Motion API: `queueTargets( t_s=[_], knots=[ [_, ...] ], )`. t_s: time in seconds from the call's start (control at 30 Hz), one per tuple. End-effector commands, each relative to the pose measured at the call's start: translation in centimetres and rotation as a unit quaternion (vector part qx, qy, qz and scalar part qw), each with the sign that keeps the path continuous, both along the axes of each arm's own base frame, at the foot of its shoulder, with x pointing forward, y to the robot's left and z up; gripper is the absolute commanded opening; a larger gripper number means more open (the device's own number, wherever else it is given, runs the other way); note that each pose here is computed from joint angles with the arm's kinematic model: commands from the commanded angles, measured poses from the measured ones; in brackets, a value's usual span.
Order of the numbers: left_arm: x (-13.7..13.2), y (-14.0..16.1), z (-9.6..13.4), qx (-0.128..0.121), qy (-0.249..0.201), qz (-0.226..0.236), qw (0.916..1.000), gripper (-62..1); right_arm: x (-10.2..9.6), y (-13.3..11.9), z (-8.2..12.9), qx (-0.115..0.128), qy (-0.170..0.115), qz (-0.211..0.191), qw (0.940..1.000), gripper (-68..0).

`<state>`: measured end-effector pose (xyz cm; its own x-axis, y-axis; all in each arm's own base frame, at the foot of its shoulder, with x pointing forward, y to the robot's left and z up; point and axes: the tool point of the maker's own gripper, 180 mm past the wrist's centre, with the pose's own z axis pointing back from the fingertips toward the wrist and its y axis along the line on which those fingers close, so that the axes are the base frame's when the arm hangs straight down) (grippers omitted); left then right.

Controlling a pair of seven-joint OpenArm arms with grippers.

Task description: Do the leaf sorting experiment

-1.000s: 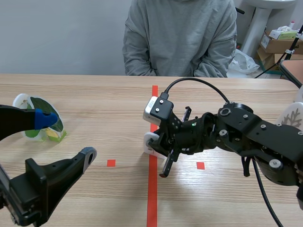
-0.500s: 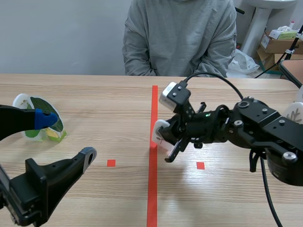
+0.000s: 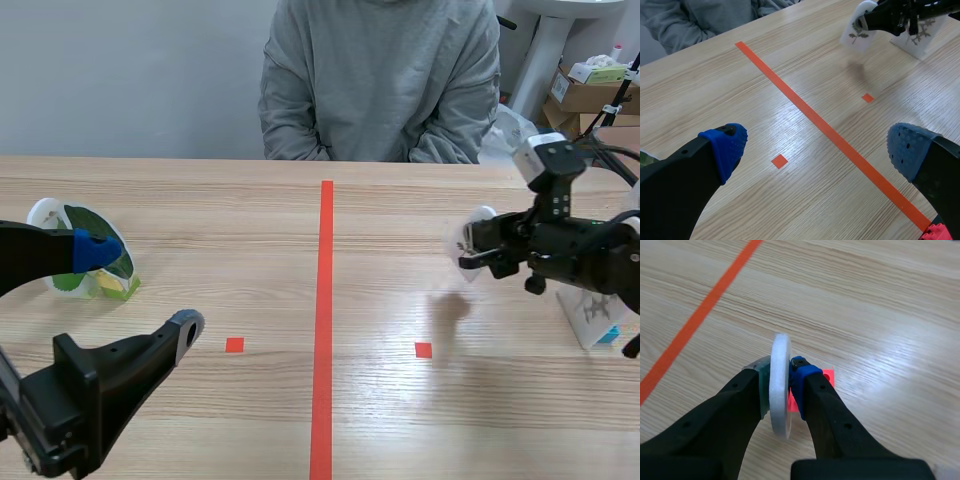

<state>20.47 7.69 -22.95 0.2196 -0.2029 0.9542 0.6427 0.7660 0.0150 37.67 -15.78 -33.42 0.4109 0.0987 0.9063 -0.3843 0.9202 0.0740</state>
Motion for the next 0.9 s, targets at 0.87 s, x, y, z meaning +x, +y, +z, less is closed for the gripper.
queueTargets(
  t_s=[0.87],
  knots=[
    [0.1, 0.0, 0.5, -0.016, -0.006, 0.006, 0.9998, -0.9, -2.8, -8.6, -2.2, -0.014, 0.034, -0.168, 0.9851, -56.9]
  ],
)
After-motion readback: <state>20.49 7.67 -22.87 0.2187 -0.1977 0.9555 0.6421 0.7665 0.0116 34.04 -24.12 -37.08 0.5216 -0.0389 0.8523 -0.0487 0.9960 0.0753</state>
